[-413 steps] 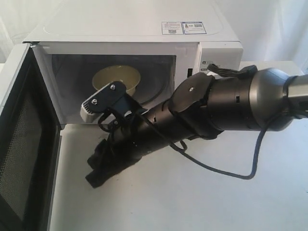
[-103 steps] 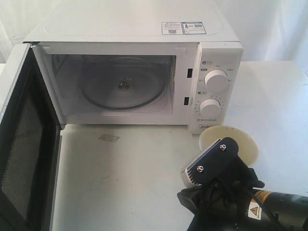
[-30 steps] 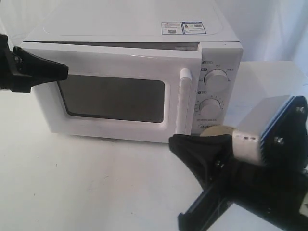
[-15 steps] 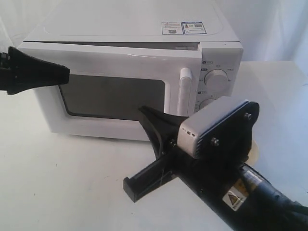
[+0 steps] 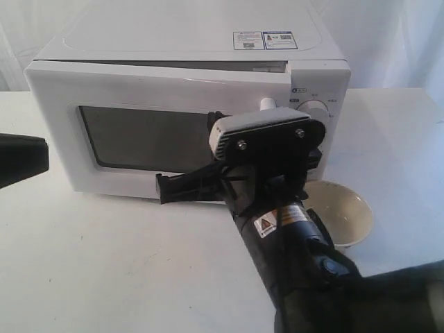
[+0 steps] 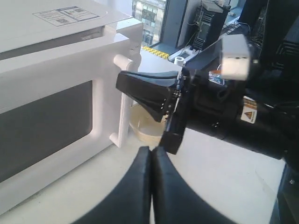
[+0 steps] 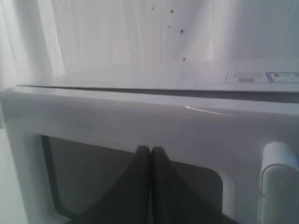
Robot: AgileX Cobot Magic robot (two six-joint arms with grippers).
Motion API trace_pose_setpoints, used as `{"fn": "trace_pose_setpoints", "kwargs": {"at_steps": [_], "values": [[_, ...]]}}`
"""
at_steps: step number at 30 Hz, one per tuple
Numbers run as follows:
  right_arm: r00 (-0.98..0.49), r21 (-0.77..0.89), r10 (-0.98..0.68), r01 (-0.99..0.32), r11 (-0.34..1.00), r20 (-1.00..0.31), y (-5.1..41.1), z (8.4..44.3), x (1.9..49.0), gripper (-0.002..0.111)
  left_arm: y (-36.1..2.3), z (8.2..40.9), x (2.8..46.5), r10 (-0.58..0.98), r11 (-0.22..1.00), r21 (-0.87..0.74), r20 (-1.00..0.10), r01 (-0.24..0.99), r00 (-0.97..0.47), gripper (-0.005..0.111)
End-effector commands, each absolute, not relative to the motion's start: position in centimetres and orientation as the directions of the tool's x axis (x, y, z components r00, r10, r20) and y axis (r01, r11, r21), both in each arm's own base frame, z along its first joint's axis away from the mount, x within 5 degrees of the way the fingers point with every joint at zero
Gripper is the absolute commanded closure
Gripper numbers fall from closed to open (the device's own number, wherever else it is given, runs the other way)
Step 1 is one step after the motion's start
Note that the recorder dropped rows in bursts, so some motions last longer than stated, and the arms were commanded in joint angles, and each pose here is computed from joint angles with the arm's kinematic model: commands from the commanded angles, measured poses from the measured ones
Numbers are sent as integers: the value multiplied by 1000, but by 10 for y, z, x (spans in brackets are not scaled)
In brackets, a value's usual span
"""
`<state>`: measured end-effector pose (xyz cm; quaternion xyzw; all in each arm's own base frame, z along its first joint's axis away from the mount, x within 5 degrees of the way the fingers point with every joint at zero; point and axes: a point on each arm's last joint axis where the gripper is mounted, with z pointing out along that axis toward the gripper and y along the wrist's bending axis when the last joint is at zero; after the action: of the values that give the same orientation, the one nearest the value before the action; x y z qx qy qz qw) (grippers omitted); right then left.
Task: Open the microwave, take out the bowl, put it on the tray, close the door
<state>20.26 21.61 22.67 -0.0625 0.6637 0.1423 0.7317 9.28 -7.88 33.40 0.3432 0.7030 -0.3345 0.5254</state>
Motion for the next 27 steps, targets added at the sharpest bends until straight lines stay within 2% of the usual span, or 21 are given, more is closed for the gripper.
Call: {"fn": "trace_pose_setpoints", "kwargs": {"at_steps": [1, 5, 27], "values": [[83, 83, 105, -234, 969, -991, 225, 218, 222, 108, -80, 332, 86, 126, 519, -117, -969, 847, -211, 107], [90, 90, 107, -169, 981, -990, 223, 215, 244, 108, -80, 332, 85, 129, 512, -120, -968, 850, -214, 107], [140, 69, 76, -54, 996, -987, 220, 210, 301, 108, -81, 332, 84, 136, 499, -122, -967, 858, -217, 107]]}}
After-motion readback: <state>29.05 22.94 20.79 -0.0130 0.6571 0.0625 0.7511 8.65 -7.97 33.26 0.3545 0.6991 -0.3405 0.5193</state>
